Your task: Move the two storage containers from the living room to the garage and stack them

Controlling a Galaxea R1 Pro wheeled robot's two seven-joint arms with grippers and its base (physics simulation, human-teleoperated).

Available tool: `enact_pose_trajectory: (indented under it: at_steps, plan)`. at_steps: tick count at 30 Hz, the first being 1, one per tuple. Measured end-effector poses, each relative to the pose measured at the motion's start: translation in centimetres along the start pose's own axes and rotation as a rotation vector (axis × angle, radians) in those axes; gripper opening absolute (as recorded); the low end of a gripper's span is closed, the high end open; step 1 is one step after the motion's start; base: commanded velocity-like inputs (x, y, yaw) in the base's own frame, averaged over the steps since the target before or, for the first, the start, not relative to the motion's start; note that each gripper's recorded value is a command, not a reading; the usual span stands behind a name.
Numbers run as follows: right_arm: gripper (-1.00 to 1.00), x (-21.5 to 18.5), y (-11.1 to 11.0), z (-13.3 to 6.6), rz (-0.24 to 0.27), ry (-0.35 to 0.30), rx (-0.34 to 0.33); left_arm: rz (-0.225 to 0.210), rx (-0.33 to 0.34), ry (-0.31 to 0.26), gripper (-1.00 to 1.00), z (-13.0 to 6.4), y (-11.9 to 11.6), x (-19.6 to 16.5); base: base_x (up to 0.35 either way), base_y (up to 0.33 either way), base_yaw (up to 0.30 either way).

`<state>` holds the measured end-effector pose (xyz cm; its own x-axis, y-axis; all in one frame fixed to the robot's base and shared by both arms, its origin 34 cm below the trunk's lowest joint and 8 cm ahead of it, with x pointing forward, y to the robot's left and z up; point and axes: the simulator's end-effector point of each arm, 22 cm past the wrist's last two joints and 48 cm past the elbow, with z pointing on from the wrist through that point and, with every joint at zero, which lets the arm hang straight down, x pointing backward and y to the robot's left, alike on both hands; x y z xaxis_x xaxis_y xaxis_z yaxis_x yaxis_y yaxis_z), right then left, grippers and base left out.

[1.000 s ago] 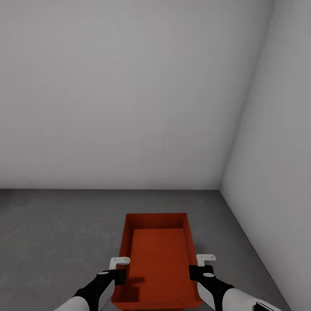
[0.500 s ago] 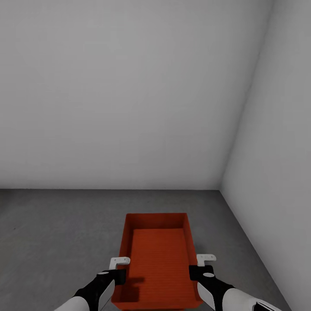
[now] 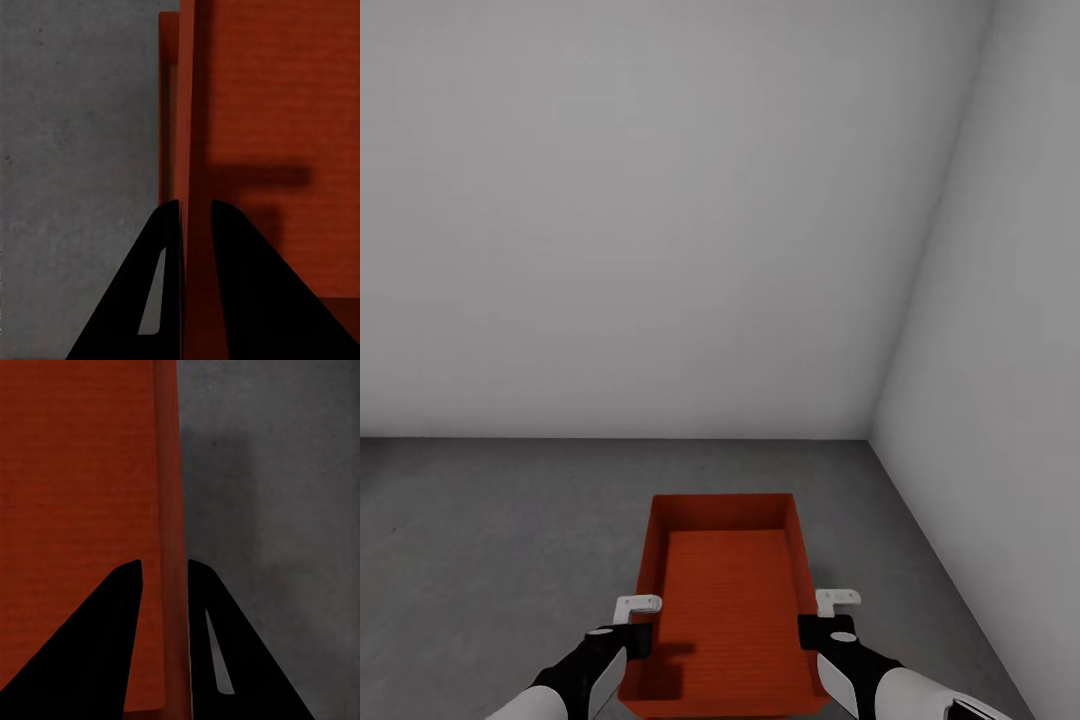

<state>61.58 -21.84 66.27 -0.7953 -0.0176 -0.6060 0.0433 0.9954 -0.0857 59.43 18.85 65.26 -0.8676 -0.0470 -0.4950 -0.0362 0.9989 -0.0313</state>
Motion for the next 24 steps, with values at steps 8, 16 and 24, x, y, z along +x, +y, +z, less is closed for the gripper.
enact_pose_trajectory:
  at_steps: [8, 16, 24]
  plan:
    - [-1.00, 0.6, 0.0, 0.7, 0.002, 0.005, 0.001, 0.003, -0.002, 0.005, -1.00, 0.7, -0.1, 0.4, 0.000, 0.000, 0.000]
    - [-1.00, 1.0, 0.1, 1.6, 0.003, 0.003, 0.001, 0.002, 0.000, 0.004, -1.00, 1.7, 0.0, 0.7, 0.000, 0.000, 0.000]
    - [-1.00, 1.7, 0.2, 2.5, 0.003, 0.002, 0.001, 0.003, 0.000, 0.003, -1.00, 2.7, 0.1, 1.2, 0.000, 0.000, 0.000]
